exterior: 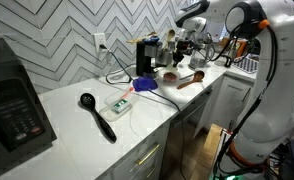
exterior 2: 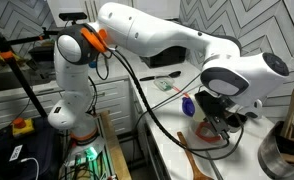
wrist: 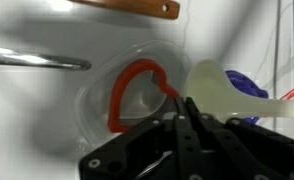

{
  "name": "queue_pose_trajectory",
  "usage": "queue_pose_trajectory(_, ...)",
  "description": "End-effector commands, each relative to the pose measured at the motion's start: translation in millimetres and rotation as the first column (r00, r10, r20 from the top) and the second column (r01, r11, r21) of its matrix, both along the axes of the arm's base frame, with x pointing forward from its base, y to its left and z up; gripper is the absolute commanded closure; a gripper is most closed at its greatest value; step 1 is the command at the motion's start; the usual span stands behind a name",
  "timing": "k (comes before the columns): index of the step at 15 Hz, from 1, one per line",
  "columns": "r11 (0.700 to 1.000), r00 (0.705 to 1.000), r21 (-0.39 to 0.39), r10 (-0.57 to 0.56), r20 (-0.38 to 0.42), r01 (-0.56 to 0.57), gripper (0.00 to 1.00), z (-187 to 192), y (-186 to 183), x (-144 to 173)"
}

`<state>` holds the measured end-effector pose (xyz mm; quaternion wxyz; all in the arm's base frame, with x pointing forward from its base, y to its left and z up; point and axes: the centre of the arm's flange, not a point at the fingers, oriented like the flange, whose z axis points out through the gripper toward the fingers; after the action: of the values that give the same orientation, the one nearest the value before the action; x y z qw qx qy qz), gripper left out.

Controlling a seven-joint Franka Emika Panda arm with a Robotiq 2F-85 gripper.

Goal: Remove the white serving spoon from the lunchbox on the right and put it in the lunchbox on the left

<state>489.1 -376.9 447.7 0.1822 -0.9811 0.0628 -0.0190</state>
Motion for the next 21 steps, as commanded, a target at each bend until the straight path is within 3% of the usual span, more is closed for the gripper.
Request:
queue_pose_trajectory(1,0.995,0.998,0.077,0.062,-0.016,-0.06,0.99,16.1,34.9,-33.7)
queue_pose_trajectory(4,0.991,0.993,0.067,0.117,-0.001,-0.116,0.99,19.2,63.9,-54.4)
queue_pose_trajectory(5,0.995,0.997,0.063,0.078,-0.008,-0.077,0.99,22.7,37.4,-24.4)
queue_pose_trajectory(11,0.995,0.997,0.063,0.083,-0.006,-0.082,0.99,24.1,40.1,-24.4)
queue_pose_trajectory(13,0.991,0.996,0.108,0.087,-0.014,-0.085,0.99,20.5,65.6,-34.8)
queue_pose_trajectory(15,0.984,0.989,0.101,0.146,0.004,-0.145,0.99,15.0,108.0,-50.5)
queue_pose_trajectory(21,0.966,0.962,0.099,0.223,0.157,-0.24,0.99,38.1,206.5,-77.8)
